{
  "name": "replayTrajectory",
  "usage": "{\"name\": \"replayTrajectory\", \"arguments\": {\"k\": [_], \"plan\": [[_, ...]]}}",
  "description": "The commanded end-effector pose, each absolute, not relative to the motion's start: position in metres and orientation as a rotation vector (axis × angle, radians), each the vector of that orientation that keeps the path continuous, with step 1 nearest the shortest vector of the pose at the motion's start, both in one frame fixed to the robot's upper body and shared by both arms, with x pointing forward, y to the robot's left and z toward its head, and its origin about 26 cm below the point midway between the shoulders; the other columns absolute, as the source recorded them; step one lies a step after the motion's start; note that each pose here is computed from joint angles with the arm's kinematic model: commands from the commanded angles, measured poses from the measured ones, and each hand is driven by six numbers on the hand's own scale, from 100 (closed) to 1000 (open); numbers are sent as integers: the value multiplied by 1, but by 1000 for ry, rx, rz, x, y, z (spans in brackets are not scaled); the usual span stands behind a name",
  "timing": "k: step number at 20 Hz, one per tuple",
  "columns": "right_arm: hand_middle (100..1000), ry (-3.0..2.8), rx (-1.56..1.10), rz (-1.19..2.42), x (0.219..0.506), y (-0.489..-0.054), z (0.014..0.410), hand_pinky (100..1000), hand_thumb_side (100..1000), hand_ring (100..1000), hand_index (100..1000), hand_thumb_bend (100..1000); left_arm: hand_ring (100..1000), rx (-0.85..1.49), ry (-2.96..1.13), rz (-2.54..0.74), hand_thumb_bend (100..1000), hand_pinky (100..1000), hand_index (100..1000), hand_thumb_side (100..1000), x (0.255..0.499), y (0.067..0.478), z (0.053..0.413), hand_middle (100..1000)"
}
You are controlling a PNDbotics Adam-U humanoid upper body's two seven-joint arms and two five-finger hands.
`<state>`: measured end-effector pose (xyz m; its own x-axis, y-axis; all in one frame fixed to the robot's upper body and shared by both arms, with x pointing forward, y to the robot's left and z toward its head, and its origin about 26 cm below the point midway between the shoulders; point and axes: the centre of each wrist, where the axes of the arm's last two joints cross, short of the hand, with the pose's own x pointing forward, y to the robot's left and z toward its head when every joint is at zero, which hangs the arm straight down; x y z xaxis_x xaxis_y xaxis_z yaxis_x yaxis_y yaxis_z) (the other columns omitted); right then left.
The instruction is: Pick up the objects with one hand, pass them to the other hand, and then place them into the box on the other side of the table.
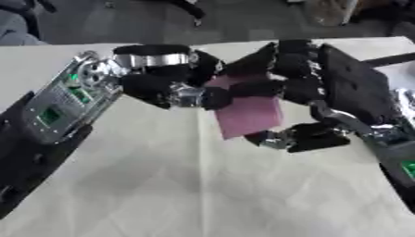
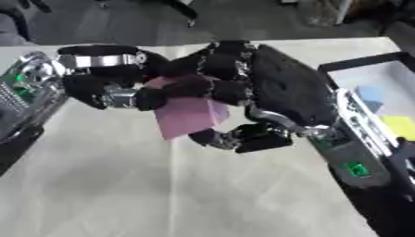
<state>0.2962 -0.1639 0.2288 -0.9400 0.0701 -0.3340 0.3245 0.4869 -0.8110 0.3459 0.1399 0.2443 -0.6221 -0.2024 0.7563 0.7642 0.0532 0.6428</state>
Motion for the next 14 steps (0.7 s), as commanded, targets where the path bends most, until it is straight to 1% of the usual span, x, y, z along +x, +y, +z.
{"name": "replayTrajectory", "arguments": {"k": [1,5,7,10,12,14], "plan": [[590,2444,403,-1444,299,-176,238,634,100,219,852,100,757,-562,-1663,-1689,540,812,821,822,347,147,263,732],[597,2442,447,-1421,301,-185,242,636,100,214,861,100,789,-489,-1725,-1623,567,833,838,883,358,165,266,776],[600,2438,473,-1408,302,-192,244,636,100,214,865,100,794,-428,-1754,-1560,568,836,837,887,365,179,265,782],[603,2447,538,-1385,303,-208,247,638,100,196,863,100,793,-315,-1819,-1415,541,833,828,891,376,206,261,780],[604,2471,616,-1374,303,-223,248,640,100,158,851,100,781,-230,-1862,-1303,476,821,814,905,379,225,256,767],[604,2492,697,-1358,303,-237,250,640,100,158,851,100,781,-156,-1900,-1214,476,821,814,905,380,239,252,767]]}}
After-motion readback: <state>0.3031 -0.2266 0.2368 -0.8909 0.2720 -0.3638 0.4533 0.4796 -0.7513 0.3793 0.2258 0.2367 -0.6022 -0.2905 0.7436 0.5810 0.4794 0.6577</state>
